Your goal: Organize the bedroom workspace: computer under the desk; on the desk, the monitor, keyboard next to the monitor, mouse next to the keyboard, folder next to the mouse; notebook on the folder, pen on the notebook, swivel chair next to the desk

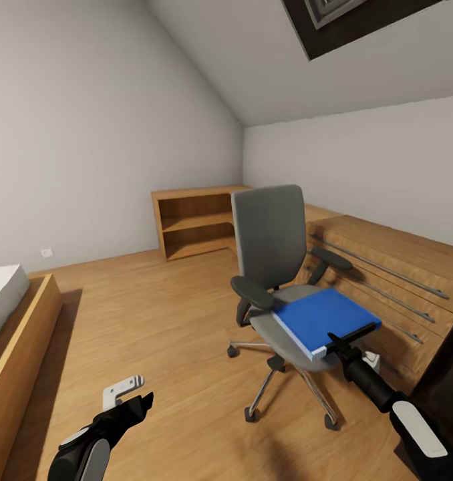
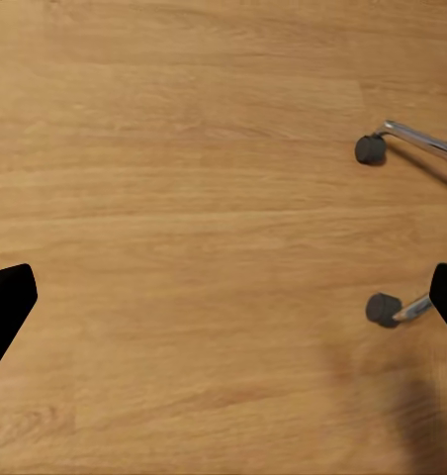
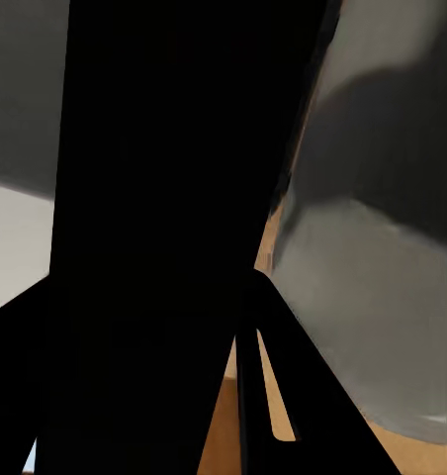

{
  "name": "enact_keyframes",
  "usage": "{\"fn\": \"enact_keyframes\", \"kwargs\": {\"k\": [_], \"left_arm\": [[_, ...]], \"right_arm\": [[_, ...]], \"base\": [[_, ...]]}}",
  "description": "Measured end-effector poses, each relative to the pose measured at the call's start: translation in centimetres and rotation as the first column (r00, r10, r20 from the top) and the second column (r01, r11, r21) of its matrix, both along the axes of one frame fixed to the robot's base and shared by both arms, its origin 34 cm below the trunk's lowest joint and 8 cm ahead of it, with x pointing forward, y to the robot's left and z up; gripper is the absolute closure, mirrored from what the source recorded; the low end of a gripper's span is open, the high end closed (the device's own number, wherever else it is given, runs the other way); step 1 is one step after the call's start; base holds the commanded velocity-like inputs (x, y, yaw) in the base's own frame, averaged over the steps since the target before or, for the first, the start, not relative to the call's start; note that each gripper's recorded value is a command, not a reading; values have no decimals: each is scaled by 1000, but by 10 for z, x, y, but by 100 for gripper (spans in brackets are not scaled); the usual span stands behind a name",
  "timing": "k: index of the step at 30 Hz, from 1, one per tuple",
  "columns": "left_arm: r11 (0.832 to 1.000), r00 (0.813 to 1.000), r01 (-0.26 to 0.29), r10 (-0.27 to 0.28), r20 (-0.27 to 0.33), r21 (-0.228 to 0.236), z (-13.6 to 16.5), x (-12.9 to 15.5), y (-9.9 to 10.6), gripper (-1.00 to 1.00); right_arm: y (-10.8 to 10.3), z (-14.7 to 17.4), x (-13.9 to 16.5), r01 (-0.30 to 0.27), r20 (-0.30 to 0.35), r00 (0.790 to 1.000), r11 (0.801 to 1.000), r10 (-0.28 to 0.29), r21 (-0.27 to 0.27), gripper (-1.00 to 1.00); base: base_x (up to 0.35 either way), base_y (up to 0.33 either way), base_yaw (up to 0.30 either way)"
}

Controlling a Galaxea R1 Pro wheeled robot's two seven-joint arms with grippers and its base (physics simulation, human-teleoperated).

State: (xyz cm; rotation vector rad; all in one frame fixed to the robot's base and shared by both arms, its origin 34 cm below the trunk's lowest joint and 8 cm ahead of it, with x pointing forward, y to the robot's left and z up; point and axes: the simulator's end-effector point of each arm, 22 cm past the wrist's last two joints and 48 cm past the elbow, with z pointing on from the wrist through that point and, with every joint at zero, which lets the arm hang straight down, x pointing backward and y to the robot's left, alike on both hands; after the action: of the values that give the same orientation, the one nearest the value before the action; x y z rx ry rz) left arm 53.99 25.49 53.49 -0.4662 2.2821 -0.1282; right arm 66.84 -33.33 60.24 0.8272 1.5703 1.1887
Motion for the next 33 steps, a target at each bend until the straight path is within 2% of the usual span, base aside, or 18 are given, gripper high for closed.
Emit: {"fn": "enact_keyframes", "kwargs": {"k": [3,8,15,19,25,30,33], "left_arm": [[1000,1000,0,0,-1,0,6,1,0,-100],[1000,1000,-1,1,-2,0,17,3,0,-100],[1000,1000,-1,1,-2,0,32,7,0,-100],[1000,1000,-1,1,-2,0,41,9,0,-100],[1000,1000,-1,1,-2,1,53,11,1,-100],[1000,1000,-1,1,-3,1,63,13,0,-100],[1000,1000,-1,1,-3,1,70,14,0,-100]], "right_arm": [[-1,11,3,7,8,1000,1000,-7,-11,100],[-13,24,11,60,14,998,997,-59,-53,100],[-21,38,16,94,7,996,993,-93,-77,100],[-38,43,20,168,2,986,979,-169,-118,100],[-45,69,25,215,35,977,966,-212,-145,100],[-56,99,12,299,87,954,934,-288,-194,100],[-64,124,0,375,116,927,901,-358,-217,100]], "base": [[0,0,0],[0,0,0],[0,0,0],[0,0,0],[0,0,0],[0,0,0],[0,0,0]]}}
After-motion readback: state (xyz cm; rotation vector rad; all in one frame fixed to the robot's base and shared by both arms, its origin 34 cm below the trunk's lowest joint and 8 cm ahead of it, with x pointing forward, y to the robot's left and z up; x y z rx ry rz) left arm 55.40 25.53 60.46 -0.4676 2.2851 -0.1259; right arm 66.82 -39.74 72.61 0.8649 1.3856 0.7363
